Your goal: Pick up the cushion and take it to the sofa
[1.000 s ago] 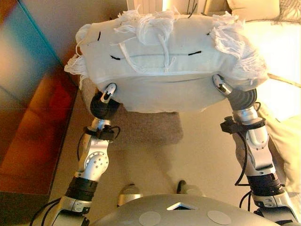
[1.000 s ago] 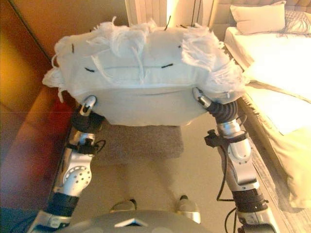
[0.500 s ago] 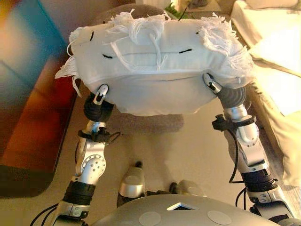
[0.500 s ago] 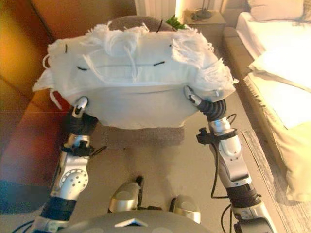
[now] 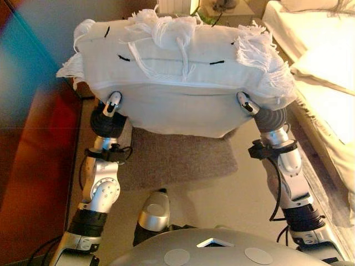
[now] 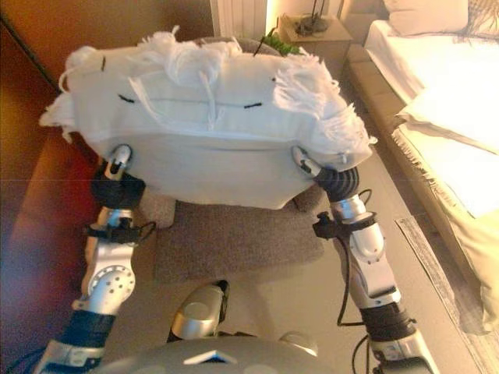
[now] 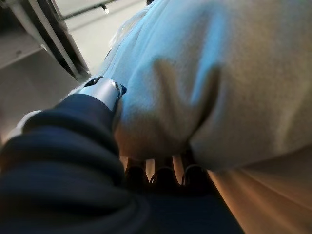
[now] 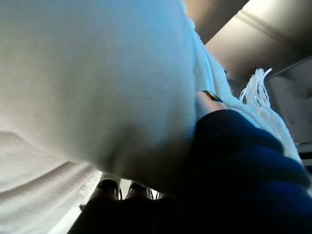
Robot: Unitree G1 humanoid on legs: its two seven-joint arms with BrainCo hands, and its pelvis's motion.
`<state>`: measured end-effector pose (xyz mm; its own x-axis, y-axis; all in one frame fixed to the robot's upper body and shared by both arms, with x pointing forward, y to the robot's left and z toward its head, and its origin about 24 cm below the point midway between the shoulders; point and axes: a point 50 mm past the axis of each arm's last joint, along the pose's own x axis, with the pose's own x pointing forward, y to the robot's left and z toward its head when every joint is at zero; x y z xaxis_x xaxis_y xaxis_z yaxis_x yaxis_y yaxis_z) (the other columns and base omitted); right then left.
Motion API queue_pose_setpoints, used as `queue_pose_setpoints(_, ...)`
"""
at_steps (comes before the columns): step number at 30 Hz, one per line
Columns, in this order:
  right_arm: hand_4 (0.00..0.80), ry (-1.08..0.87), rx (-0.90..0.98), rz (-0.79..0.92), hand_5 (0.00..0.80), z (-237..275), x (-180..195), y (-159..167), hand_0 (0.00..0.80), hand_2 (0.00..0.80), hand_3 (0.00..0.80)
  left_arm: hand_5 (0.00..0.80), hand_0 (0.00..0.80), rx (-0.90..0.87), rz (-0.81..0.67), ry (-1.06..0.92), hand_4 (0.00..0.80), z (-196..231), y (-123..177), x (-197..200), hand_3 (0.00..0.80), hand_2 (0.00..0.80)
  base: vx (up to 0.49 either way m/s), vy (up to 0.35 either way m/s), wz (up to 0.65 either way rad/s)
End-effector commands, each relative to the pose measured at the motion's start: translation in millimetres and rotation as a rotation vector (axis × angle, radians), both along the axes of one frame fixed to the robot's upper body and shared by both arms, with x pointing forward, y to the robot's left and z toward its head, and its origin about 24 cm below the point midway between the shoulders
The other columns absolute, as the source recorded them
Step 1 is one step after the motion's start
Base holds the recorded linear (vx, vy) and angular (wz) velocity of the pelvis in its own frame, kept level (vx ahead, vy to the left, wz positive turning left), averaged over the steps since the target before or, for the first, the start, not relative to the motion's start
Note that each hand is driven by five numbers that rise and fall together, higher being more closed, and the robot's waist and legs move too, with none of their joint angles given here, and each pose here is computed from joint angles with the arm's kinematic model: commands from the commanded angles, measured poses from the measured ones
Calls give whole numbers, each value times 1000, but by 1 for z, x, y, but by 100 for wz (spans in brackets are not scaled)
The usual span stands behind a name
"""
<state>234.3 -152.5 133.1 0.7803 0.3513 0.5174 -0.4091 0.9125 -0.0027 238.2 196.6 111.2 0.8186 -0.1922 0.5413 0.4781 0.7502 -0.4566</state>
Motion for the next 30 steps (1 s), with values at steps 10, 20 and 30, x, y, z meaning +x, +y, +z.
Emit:
queue_pose_setpoints(10,800,-163,-2,-60,800,27,8,0,800,800,800,800,800,15,-246,-192,800,33,-51,6,800,800,270,-84,58)
queue_pose_setpoints(20,800,-25,-49,-53,800,16,24,-1,800,800,800,800,800,-1,-152,-29,800,9,-42,8,800,800,174,-90,42)
queue_pose_setpoints(30,800,177,-82,-172,800,-20,36,-8,800,800,800,800,800,22,-114,150,800,-20,-56,19,800,800,109,61,44)
